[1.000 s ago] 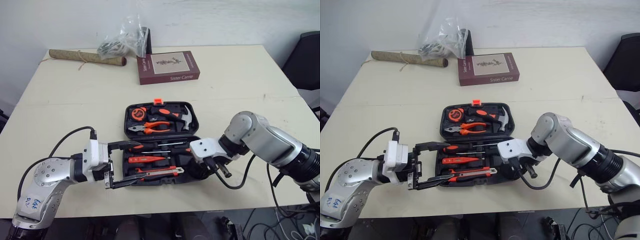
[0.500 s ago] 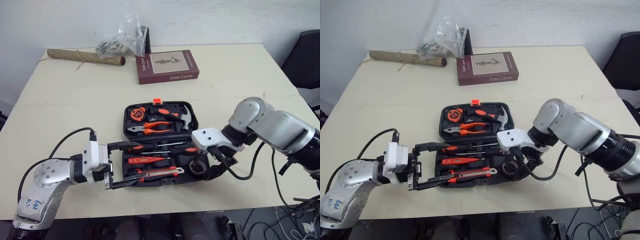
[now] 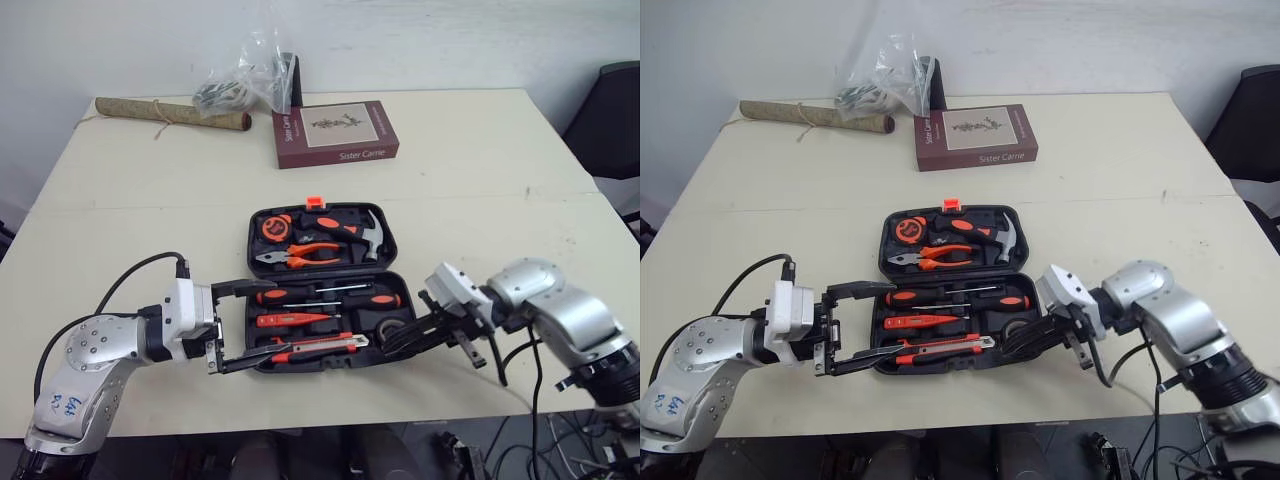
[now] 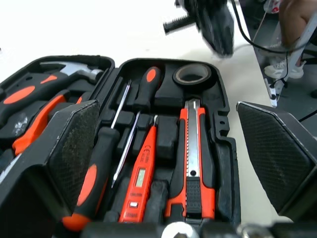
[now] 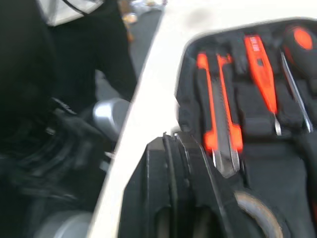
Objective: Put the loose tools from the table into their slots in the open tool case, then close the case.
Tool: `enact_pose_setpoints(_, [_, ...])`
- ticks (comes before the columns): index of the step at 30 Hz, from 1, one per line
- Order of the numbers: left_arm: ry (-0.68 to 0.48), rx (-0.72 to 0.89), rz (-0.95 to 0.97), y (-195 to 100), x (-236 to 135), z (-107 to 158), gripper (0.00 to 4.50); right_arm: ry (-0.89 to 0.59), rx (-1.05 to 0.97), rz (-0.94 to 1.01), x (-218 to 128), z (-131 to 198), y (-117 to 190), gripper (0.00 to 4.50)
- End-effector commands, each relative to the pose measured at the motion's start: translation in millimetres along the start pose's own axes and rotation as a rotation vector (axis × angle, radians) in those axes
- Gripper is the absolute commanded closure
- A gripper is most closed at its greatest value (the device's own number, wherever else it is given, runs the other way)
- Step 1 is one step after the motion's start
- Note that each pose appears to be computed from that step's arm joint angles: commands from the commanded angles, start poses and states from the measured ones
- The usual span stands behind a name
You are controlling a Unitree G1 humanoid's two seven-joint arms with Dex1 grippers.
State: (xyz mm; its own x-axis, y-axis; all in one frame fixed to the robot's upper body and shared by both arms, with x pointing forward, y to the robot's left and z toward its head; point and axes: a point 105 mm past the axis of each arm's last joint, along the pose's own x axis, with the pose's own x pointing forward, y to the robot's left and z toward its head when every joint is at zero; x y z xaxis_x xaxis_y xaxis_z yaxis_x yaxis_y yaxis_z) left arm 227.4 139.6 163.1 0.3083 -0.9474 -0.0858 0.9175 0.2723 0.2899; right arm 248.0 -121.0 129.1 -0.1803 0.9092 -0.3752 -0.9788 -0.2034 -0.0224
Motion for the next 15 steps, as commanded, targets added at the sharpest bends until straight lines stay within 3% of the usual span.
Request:
enact_pose_setpoints(1, [0.001, 0.018, -0.026, 1.0, -0.3, 4.7, 0.00, -0.019, -0.087, -0.118, -2.3, -3.6, -16.0, 4.42])
enact_pose_setpoints(9, [0.017, 0.024, -0.021, 5.5, -5.2, 6.1, 0.00, 0.144, -0.078, -0.113, 3.9, -46.4, -16.1, 4.42])
enact_pose_setpoints(15, [0.026, 0.021, 0.011, 6.5, -9.5, 5.0, 0.00, 0.119, -0.134, -0.102, 1.5, -52.8, -11.4, 4.42])
